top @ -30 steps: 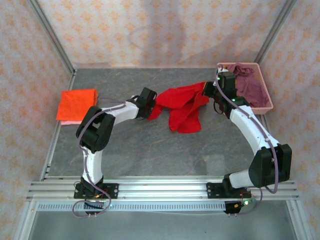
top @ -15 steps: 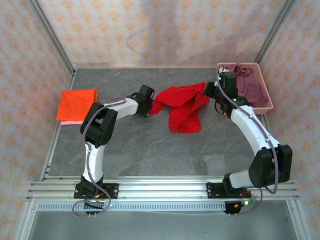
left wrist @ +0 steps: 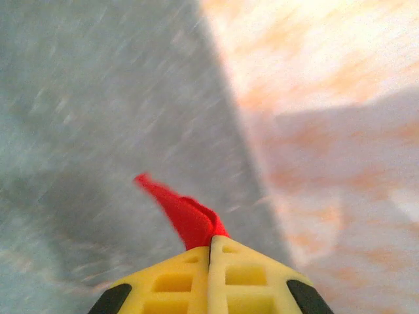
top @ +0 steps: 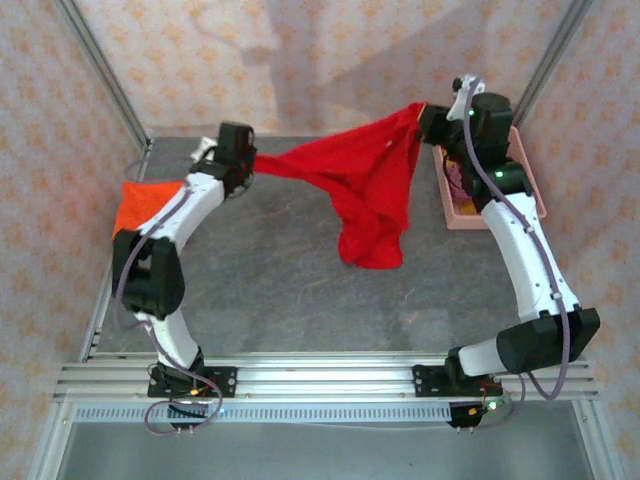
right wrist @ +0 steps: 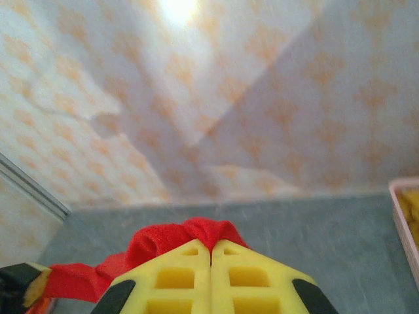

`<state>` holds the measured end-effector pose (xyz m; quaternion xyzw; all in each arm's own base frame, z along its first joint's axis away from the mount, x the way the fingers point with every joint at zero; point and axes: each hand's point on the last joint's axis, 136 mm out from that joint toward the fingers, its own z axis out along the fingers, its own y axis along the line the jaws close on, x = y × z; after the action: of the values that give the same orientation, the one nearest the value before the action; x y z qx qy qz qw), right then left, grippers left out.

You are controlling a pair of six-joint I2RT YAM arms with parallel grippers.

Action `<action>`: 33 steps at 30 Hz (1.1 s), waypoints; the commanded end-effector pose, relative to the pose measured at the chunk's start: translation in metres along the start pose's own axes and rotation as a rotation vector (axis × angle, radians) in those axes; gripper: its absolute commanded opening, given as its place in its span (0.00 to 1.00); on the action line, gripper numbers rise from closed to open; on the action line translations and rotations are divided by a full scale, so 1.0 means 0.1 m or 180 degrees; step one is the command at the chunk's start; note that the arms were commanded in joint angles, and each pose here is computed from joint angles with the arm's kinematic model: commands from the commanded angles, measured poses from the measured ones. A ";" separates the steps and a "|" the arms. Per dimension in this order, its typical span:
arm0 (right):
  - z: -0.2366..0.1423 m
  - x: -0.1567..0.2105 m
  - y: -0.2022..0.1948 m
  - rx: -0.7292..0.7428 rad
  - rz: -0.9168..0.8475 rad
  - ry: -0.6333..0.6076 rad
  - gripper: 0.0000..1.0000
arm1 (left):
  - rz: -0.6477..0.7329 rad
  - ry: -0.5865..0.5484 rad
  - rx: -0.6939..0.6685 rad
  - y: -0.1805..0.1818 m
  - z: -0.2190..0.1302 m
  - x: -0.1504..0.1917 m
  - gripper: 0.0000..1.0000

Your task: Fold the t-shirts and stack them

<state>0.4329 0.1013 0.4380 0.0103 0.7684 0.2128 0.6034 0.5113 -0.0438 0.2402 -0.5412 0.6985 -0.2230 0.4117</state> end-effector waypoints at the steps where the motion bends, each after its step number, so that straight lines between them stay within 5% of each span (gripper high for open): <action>1: -0.06 -0.36 0.20 -0.0245 -0.0055 -0.0196 0.00 | 0.0162 -0.0537 0.0041 -0.16 -0.45 -0.62 0.00; 7: -0.20 -0.78 0.51 -0.0608 0.0051 -0.0366 0.00 | 0.0191 -0.1134 0.0360 -0.41 -1.32 -1.30 0.00; 14: -0.66 -0.92 0.88 -0.1205 0.0292 -0.0543 0.00 | 0.0373 -0.1366 0.0675 -0.50 -2.16 -1.54 0.00; 23: -0.73 -0.66 0.79 -0.1118 0.0248 -0.0410 0.00 | 0.0545 -0.1126 0.0705 -0.54 -2.07 -1.41 0.00; 28: -0.24 -0.47 0.56 -0.0815 0.0242 -0.0139 0.00 | 0.0560 -0.1162 0.0706 -0.62 -2.08 -1.44 0.00; 33: 0.29 -0.44 0.61 -0.1058 0.0309 0.0053 0.00 | 0.0493 -0.1354 0.0697 -0.65 -2.18 -1.72 0.00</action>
<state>0.4370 0.1454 0.4905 -0.0359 0.7332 0.3512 0.5811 0.3992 0.0461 0.4286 -0.4689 0.6451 -0.1517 0.5839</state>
